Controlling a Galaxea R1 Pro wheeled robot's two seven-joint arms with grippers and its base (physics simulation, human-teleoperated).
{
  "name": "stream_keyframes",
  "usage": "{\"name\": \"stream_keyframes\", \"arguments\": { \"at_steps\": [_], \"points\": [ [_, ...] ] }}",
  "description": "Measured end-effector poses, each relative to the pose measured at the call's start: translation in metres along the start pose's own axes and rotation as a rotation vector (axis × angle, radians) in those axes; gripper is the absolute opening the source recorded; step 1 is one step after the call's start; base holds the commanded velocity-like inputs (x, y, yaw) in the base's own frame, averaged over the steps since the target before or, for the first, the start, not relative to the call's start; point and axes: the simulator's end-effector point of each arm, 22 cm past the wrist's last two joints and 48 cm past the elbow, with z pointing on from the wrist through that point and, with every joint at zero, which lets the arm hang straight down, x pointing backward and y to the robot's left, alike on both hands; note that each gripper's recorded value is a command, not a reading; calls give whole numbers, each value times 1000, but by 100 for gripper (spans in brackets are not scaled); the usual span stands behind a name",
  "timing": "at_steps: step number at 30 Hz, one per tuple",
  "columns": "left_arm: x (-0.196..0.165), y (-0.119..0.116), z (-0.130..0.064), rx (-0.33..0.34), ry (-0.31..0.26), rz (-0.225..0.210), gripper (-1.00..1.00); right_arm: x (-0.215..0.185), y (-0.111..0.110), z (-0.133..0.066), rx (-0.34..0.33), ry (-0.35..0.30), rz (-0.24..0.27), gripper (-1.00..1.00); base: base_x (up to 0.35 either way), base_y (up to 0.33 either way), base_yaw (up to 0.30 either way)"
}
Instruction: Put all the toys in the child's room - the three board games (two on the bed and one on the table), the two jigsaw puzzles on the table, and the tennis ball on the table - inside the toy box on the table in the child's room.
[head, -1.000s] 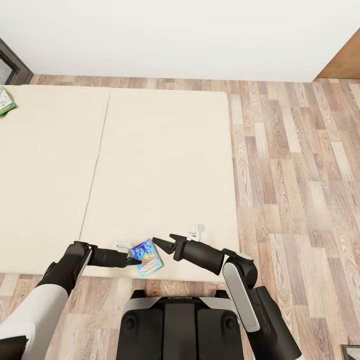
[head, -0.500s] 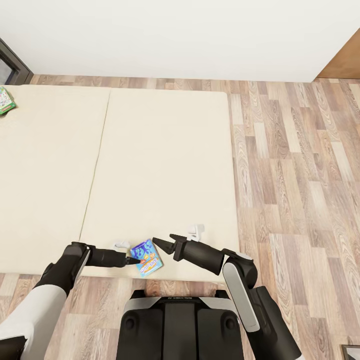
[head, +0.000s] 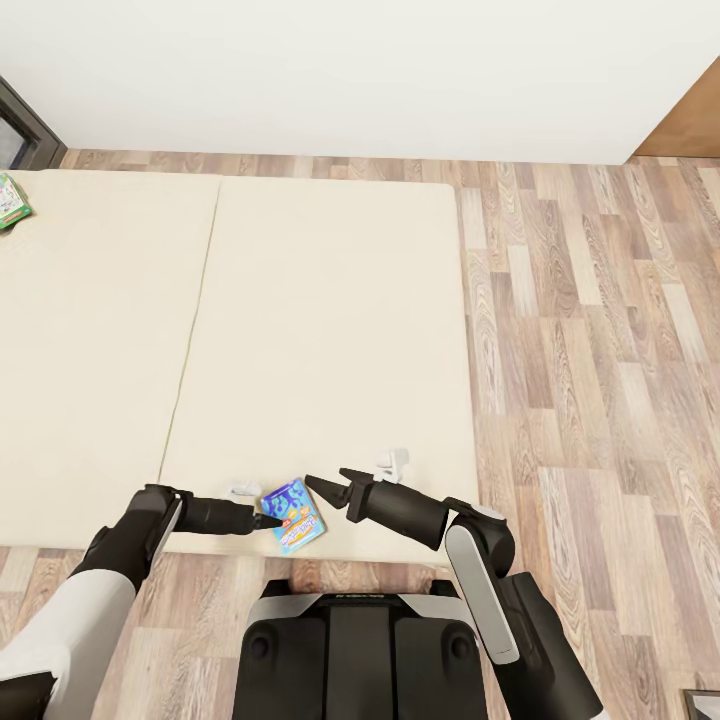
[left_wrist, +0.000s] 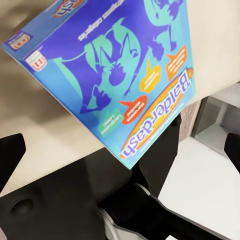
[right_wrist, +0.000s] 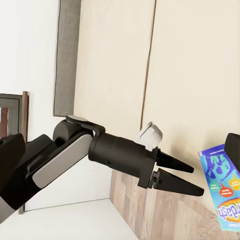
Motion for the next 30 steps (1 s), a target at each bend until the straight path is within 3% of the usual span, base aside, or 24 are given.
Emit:
{"name": "stream_keyframes", "arguments": {
  "at_steps": [22,30],
  "points": [
    [0,1,-1,-1,-2,-4,100,0,1,0,-3,0,0,100,7,-67,0],
    [-5,5,-6,0,-31,-31,100,0,1,0,-3,0,0,100,49,-16,0]
  ]
}}
